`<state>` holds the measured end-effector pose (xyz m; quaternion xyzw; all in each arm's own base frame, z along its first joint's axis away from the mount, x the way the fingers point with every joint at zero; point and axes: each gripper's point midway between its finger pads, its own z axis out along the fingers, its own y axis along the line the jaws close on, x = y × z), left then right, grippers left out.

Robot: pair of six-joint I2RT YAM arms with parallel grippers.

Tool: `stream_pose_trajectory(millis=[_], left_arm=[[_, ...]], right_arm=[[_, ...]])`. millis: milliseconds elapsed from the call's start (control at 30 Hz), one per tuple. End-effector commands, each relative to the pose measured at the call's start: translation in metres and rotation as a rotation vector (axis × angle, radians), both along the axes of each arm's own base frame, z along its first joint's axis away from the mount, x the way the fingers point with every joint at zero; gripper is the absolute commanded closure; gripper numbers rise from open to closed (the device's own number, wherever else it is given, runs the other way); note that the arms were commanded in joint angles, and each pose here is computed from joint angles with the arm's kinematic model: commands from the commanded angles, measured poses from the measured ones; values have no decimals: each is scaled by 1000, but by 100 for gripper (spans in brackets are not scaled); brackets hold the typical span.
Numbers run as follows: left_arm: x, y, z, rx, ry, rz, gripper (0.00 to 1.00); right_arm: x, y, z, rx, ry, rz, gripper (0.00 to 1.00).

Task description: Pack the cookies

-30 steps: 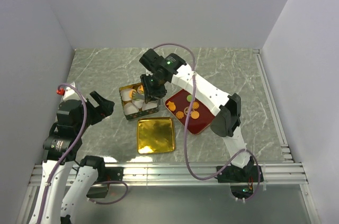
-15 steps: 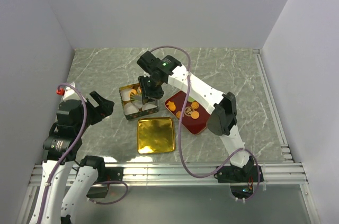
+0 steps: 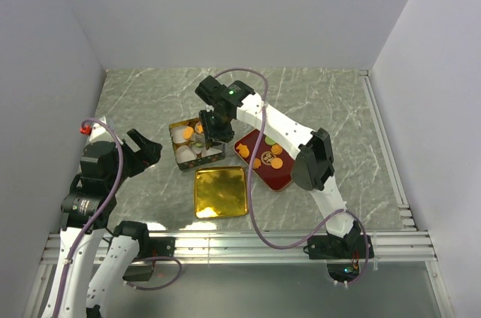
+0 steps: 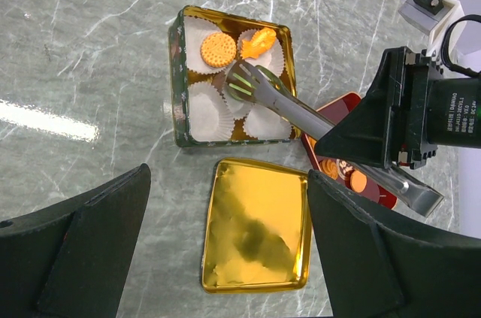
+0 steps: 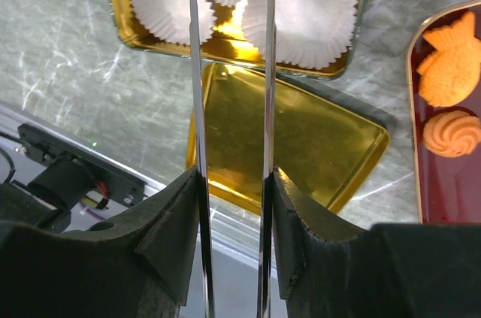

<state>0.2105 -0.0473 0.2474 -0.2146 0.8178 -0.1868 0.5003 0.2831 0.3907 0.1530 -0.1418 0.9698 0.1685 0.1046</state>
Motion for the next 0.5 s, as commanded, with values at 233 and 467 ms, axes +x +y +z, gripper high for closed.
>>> stream_pose_trajectory(millis=[233,467], left_arm=[[5,1,7,-3,-31,5,9],[5,1,7,-4,-34,6,9]], right_arm=[[9,-4,0,-1,-25,-20,48],[8,-4,11,21,-41,-25,44]])
